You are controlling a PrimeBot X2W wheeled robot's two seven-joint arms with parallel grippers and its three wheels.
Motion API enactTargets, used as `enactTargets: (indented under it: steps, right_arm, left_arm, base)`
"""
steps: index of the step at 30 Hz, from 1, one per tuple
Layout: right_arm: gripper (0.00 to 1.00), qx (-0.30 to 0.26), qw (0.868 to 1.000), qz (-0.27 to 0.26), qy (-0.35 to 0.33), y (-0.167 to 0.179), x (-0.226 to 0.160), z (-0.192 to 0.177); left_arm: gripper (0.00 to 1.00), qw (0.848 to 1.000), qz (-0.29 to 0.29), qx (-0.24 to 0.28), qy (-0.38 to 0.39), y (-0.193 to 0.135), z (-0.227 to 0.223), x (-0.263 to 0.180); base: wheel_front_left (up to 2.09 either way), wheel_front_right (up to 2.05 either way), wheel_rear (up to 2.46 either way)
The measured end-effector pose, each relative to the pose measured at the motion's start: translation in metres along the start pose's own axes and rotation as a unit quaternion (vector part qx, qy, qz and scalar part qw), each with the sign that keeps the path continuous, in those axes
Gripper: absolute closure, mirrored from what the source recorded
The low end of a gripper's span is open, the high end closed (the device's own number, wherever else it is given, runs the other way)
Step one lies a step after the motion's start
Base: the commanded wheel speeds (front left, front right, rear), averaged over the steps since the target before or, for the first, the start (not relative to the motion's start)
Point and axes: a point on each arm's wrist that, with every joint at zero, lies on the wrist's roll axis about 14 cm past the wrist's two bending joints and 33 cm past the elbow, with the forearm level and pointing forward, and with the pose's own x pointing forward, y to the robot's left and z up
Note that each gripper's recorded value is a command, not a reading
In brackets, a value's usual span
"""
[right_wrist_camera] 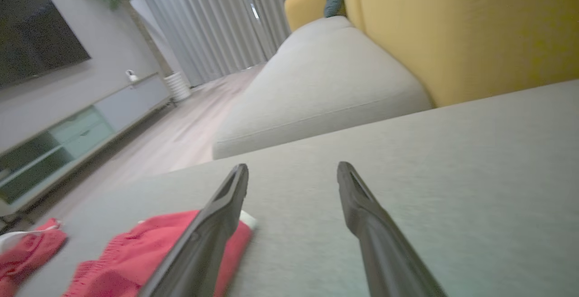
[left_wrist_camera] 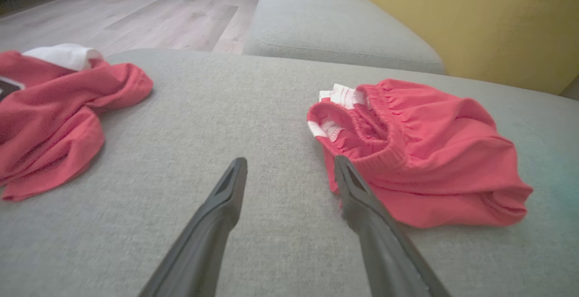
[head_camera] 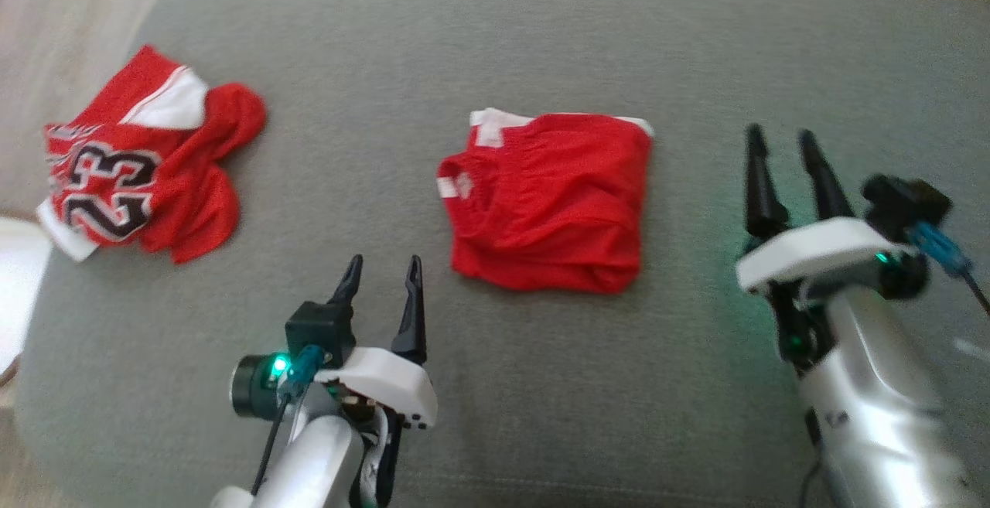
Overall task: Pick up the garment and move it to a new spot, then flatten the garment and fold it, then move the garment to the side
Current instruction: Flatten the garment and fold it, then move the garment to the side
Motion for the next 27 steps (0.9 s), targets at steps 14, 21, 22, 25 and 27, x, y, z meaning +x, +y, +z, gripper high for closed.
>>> enactTargets:
  steps: [14, 21, 22, 25, 27]
  right_arm:
    - [0.00, -0.082, 0.989, -0.123, -0.010, -0.084, -0.089, 0.001]
    - [0.00, -0.084, 0.990, -0.112, 0.003, -0.072, -0.109, -0.012]
    - [0.00, -0.085, 0.990, -0.108, 0.005, -0.070, -0.111, -0.013]
    - [0.00, -0.086, 0.991, -0.099, 0.007, -0.063, -0.113, -0.016]
    - [0.00, -0.086, 0.992, -0.094, 0.010, -0.059, -0.113, -0.018]
  left_arm:
    - [0.00, 0.999, -0.026, 0.041, -0.013, -0.017, 0.003, 0.009]
    - [0.00, 0.999, -0.012, 0.052, -0.003, -0.007, -0.006, -0.009]
    - [0.00, 0.998, -0.011, 0.054, -0.004, -0.006, -0.006, -0.011]
    - [0.00, 0.999, -0.003, 0.054, -0.003, -0.001, -0.007, -0.017]
    - [0.00, 0.999, 0.002, 0.053, 0.000, 0.002, -0.009, -0.020]
  base:
    - [0.00, 0.00, 0.00]
    - [0.00, 0.00, 0.00]
    - [0.00, 0.00, 0.00]
    - [0.00, 0.00, 0.00]
    - [0.00, 0.00, 0.00]
